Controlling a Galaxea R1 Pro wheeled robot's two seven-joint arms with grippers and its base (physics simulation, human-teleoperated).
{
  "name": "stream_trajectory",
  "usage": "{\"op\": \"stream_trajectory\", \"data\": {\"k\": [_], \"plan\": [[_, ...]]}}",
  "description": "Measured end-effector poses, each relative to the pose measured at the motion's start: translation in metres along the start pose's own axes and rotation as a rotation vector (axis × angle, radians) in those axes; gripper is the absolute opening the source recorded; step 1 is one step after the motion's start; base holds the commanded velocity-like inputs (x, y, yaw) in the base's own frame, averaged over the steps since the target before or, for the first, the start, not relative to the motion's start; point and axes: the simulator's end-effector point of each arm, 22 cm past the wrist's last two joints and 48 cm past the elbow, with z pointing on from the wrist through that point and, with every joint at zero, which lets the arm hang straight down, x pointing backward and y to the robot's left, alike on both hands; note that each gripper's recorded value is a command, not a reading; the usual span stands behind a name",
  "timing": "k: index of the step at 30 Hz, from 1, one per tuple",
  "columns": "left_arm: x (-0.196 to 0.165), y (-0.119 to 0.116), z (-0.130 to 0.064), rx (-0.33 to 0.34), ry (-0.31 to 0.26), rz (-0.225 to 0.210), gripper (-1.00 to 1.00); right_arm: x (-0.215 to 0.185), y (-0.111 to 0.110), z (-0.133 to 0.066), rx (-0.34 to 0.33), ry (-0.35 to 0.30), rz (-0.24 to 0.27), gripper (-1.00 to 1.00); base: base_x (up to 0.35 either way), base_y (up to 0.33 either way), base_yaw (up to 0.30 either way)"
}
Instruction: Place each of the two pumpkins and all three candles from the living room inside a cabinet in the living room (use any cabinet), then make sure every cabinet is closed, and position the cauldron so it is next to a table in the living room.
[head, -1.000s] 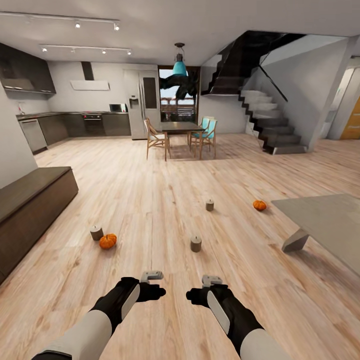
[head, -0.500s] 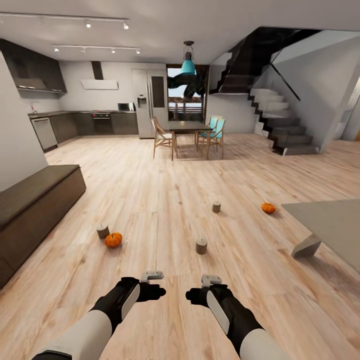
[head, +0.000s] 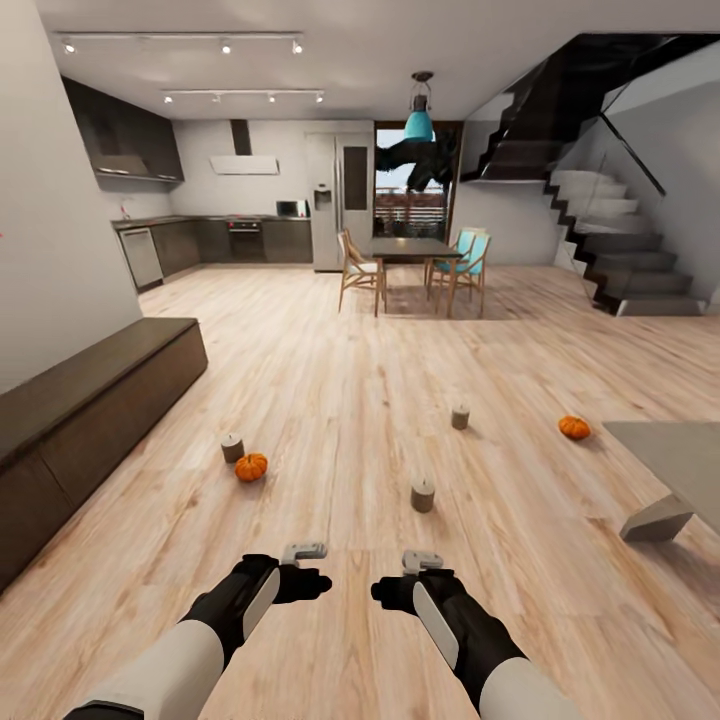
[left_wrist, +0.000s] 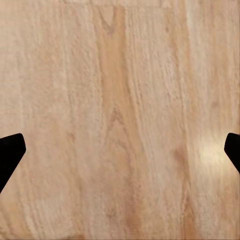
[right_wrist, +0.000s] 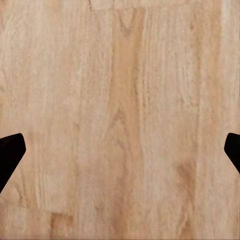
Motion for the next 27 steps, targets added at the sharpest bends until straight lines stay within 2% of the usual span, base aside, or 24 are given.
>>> {"op": "stream_trajectory", "data": {"k": [15,27], "plan": [[0.0056,0.0020,0.0050,-0.001,0.013,-0.004,1.00,0.0056,-0.0014,0.0048,0.001,0.014,0.003,1.00,0.164,-0.172,0.241],[0.0102,0.0032,0.0092,0.000,0.024,-0.007,1.00,0.0101,-0.0025,0.0088,0.001,0.025,0.007,1.00,0.022,-0.023,0.241]]}}
